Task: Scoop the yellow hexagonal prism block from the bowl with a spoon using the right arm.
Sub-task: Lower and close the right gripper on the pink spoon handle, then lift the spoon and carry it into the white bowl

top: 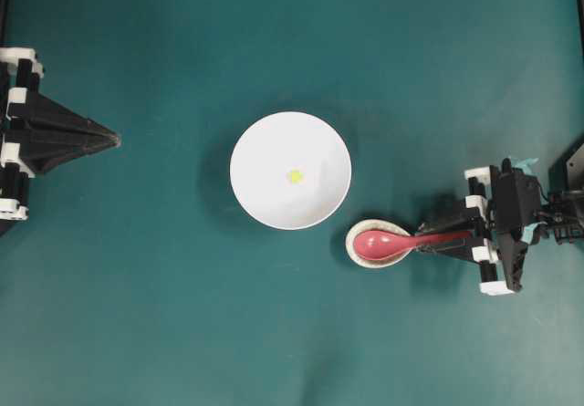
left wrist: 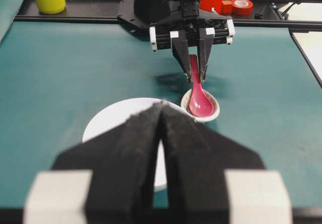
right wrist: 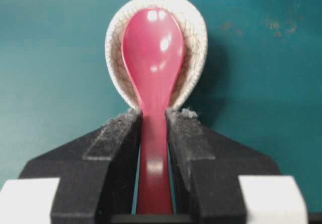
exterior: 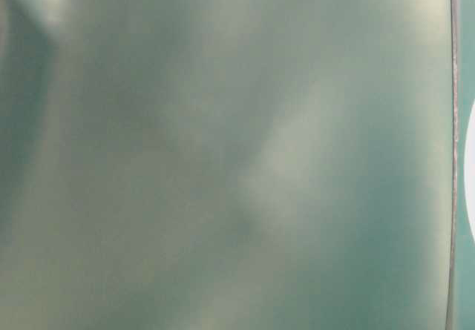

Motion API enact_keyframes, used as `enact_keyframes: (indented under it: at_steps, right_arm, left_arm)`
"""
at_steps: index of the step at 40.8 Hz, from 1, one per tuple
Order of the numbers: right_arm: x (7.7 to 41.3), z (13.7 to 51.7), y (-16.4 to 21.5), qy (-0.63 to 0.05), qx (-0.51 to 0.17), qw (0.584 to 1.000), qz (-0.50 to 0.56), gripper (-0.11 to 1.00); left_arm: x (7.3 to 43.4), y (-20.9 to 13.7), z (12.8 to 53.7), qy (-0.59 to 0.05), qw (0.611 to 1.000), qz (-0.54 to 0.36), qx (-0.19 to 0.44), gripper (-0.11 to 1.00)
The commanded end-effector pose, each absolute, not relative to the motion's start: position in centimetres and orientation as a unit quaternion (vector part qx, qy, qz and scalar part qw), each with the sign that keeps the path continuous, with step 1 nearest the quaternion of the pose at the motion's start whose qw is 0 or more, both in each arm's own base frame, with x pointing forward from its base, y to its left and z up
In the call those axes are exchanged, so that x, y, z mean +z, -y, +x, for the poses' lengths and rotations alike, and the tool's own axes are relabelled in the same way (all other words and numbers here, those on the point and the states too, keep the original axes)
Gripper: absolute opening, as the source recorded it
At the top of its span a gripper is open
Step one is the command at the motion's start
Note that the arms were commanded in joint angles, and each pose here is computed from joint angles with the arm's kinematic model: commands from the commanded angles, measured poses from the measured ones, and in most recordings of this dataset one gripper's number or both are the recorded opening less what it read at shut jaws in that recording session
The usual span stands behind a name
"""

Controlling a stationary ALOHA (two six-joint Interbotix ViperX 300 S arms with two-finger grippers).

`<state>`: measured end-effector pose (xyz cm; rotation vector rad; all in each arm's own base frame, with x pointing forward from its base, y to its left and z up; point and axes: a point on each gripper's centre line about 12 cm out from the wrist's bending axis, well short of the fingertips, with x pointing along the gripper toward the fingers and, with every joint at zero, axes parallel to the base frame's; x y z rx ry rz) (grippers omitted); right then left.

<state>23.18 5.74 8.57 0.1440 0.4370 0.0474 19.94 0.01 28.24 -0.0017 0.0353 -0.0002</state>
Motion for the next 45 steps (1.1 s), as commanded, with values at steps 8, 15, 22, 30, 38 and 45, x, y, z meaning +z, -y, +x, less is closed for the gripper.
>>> enact_keyframes:
  at_steps: [8,15,22,30,38,45]
  right_arm:
    - [11.8,24.0,-6.0,-0.179,0.033,0.979,0.090,0.22]
    - [14.7,24.6,-6.1,-0.176,0.044,0.979,0.096,0.22]
    - [18.3,25.7,-5.6,-0.188,0.047,0.976,0.103,0.22]
    - [21.7,27.1,-3.8,-0.221,0.030,0.969,0.109,0.22]
    - [23.0,28.2,-1.2,-0.277,-0.001,0.955,0.111,0.22]
    - [23.7,29.6,0.3,-0.314,-0.016,0.943,0.109,0.22]
  left_arm:
    - [28.9,0.0,20.2,-0.018,1.000,0.001,0.000,-0.01]
    - [28.8,0.0,20.1,-0.022,1.000,0.005,0.000,-0.01]
    - [28.8,0.0,20.1,-0.021,1.000,0.004,0.000,-0.01]
    - [28.9,0.0,20.1,-0.021,1.000,0.004,0.000,-0.01]
    - [28.9,-0.1,20.1,-0.021,1.000,0.004,0.001,-0.01]
    - [28.8,0.0,20.1,-0.022,1.000,0.004,0.000,-0.01]
